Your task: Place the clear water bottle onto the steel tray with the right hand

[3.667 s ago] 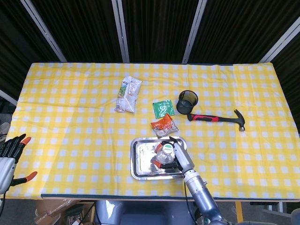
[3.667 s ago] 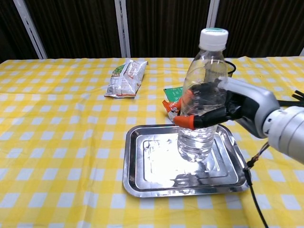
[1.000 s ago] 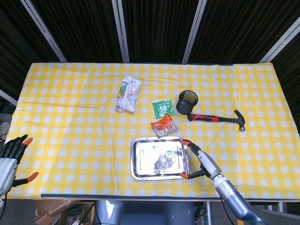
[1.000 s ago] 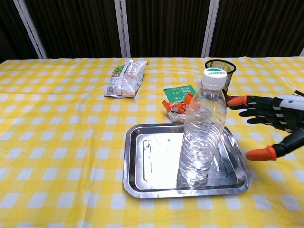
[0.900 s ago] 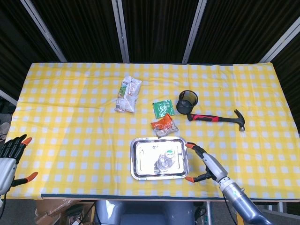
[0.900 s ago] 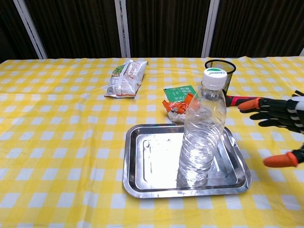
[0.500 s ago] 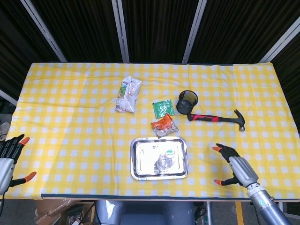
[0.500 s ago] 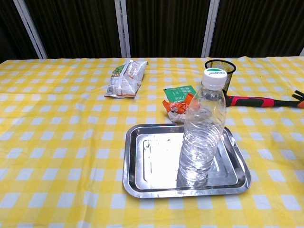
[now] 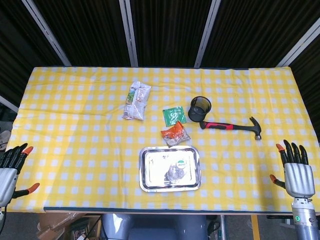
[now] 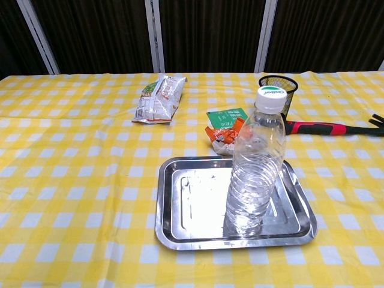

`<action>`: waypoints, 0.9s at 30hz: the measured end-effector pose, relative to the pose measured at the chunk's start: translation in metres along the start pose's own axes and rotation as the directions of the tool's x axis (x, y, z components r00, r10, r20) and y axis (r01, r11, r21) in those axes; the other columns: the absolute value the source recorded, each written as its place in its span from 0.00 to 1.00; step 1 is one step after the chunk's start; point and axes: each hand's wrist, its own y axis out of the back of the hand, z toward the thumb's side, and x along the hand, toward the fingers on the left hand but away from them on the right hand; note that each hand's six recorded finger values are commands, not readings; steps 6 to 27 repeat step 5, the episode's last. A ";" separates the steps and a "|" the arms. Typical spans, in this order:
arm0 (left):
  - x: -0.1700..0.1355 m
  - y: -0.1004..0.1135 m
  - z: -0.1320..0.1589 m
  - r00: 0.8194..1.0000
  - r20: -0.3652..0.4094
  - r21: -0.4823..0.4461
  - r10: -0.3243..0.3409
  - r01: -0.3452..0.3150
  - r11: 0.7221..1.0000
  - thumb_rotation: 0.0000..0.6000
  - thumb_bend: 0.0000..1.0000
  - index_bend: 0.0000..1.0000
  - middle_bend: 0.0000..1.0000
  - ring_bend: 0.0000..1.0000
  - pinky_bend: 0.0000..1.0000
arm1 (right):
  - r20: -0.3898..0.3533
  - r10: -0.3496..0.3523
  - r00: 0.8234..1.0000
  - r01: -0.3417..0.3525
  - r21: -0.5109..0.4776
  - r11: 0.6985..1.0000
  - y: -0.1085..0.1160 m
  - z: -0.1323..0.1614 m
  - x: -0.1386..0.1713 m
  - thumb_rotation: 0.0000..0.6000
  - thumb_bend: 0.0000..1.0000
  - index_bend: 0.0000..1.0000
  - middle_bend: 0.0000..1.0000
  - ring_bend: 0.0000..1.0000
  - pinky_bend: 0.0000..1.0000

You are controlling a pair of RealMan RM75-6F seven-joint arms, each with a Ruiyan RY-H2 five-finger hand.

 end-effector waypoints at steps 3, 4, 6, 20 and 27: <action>0.002 -0.003 0.000 1.000 0.000 0.005 -0.011 0.011 1.000 1.00 0.18 0.04 0.00 0.00 0.00 | 0.003 -0.004 1.000 0.004 -0.011 1.000 0.002 0.001 0.001 1.00 0.14 0.15 0.07 0.00 0.00; 0.003 -0.004 0.000 1.000 -0.001 0.006 -0.015 0.015 1.000 1.00 0.18 0.04 0.00 0.00 0.00 | 0.004 -0.004 1.000 0.004 -0.012 1.000 0.002 0.002 0.002 1.00 0.14 0.15 0.07 0.00 0.00; 0.004 -0.005 -0.001 1.000 -0.003 0.007 -0.021 0.021 1.000 1.00 0.18 0.04 0.00 0.00 0.00 | 0.004 -0.003 1.000 0.003 -0.013 1.000 0.003 0.002 0.002 1.00 0.14 0.15 0.07 0.00 0.00; 0.004 -0.005 -0.001 1.000 -0.003 0.007 -0.021 0.021 1.000 1.00 0.18 0.04 0.00 0.00 0.00 | 0.004 -0.003 1.000 0.003 -0.013 1.000 0.003 0.002 0.002 1.00 0.14 0.15 0.07 0.00 0.00; 0.004 -0.005 -0.001 1.000 -0.003 0.007 -0.021 0.021 1.000 1.00 0.18 0.04 0.00 0.00 0.00 | 0.004 -0.003 1.000 0.003 -0.013 1.000 0.003 0.002 0.002 1.00 0.14 0.15 0.07 0.00 0.00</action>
